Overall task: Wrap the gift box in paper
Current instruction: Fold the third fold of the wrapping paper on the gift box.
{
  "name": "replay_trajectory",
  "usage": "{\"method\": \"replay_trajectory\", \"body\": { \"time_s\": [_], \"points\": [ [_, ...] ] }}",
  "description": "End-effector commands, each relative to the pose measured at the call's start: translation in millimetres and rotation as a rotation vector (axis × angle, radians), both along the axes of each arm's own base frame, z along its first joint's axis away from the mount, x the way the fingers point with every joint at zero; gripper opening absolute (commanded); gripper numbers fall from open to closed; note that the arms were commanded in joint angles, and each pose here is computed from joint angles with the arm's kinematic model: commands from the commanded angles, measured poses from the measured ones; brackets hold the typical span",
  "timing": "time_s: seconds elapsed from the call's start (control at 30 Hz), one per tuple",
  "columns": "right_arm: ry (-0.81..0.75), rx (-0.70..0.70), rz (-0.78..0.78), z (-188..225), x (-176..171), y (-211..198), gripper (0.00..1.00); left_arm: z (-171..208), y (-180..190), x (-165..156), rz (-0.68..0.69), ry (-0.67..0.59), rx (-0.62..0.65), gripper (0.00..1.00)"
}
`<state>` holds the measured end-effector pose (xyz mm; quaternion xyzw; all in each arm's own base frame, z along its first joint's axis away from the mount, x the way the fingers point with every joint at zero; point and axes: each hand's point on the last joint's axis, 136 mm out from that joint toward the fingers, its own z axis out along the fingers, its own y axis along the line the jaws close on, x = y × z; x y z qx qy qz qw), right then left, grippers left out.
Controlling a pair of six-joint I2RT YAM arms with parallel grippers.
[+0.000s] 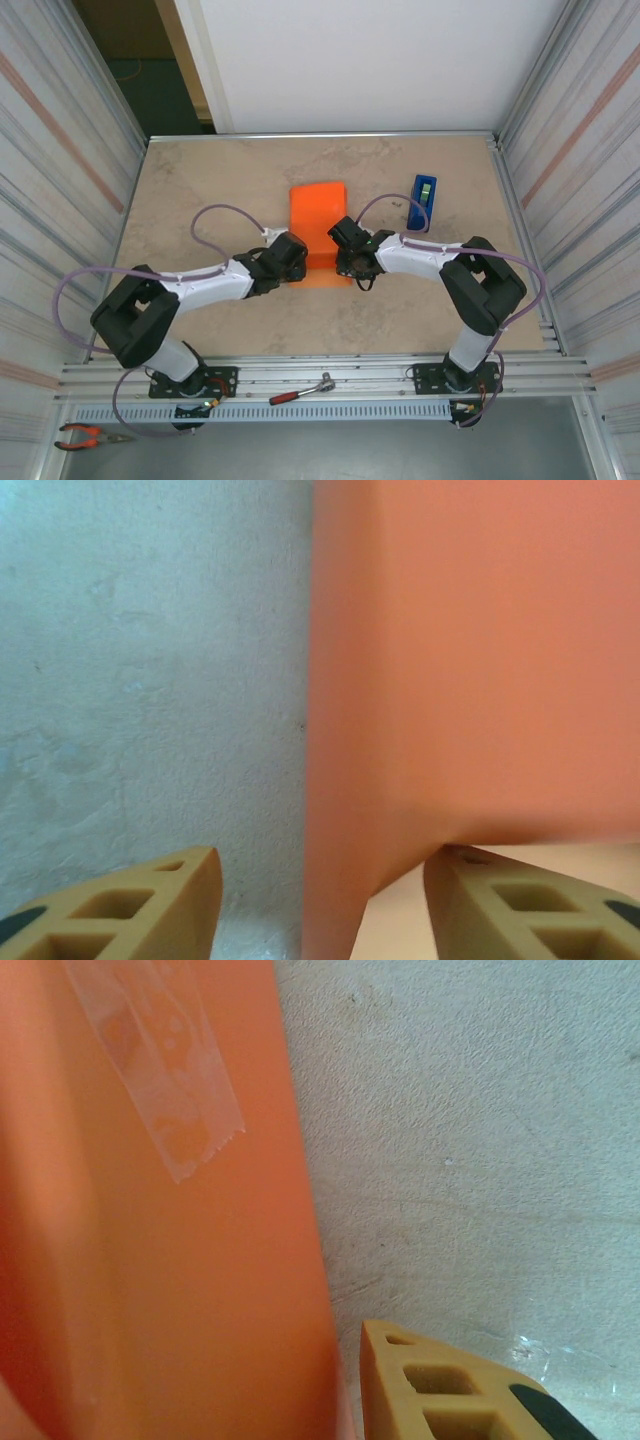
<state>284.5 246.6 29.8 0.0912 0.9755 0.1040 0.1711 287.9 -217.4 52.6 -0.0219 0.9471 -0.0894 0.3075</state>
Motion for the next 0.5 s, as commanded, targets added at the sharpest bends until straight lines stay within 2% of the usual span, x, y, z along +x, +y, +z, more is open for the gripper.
{"method": "replay_trajectory", "body": {
  "time_s": [0.0, 0.33, 0.47],
  "points": [
    [0.02, -0.011, 0.005, -6, -4, -2, 0.26, -9, -1, -1, 0.019, -0.008, 0.01, 0.5],
    [0.02, -0.001, 0.018, -3, -6, 3, 0.28, -19, -4, -2, 0.076, -0.035, 0.142, 0.17],
    [0.021, -0.009, 0.023, 0, -9, 3, 0.35, -22, -7, -4, 0.08, -0.033, 0.165, 0.11]
  ]
}}
